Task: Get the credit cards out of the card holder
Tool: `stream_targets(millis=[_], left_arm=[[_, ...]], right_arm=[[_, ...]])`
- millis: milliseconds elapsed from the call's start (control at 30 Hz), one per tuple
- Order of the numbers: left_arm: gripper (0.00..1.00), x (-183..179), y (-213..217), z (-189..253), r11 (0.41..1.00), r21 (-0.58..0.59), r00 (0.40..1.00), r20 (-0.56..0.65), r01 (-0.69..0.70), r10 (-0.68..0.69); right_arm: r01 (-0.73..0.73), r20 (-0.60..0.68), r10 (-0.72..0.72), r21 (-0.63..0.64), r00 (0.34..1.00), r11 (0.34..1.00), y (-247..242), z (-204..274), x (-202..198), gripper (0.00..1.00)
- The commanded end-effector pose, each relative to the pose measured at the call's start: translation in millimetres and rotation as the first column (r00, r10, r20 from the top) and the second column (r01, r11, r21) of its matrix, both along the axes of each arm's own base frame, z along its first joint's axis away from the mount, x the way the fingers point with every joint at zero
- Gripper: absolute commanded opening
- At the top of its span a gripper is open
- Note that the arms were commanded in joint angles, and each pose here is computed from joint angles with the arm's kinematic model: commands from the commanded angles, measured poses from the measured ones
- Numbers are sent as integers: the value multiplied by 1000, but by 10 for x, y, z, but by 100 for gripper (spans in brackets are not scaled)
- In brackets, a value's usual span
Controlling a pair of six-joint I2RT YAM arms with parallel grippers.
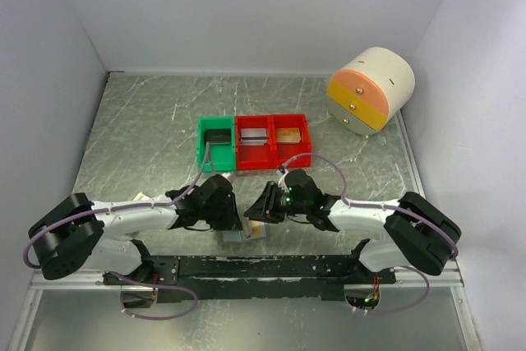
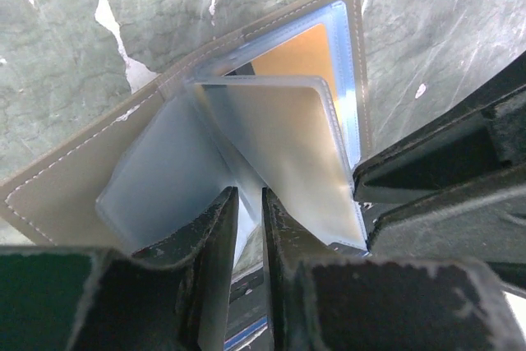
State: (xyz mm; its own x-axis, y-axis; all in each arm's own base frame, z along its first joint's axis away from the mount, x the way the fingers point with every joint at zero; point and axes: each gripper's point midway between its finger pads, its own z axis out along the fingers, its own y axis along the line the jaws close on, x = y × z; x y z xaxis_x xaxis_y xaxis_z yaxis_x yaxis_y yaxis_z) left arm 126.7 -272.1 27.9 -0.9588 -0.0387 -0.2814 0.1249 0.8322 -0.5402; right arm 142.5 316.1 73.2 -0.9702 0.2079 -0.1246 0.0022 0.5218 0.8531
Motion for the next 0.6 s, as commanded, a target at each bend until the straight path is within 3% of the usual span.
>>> stream_targets(millis=[0,167,433,567], left_arm=[[30,6,84,-17,999,33,1000,9,-23,23],[27,7,146,-36,997,59,999,10,-40,39],[9,29,268,-67,990,124,997,18,-72,71],[8,53,306,-23,987,131,995,33,-94,90]], right_arm=[[-16,3,16,82,1000,997,96,116,-16,29],[-27,-15,28,78,999,997,123,92,-27,29],[-46,-35,48,56,998,997,152,28,-33,29],[-52,-37,54,59,998,997,174,24,-35,29]])
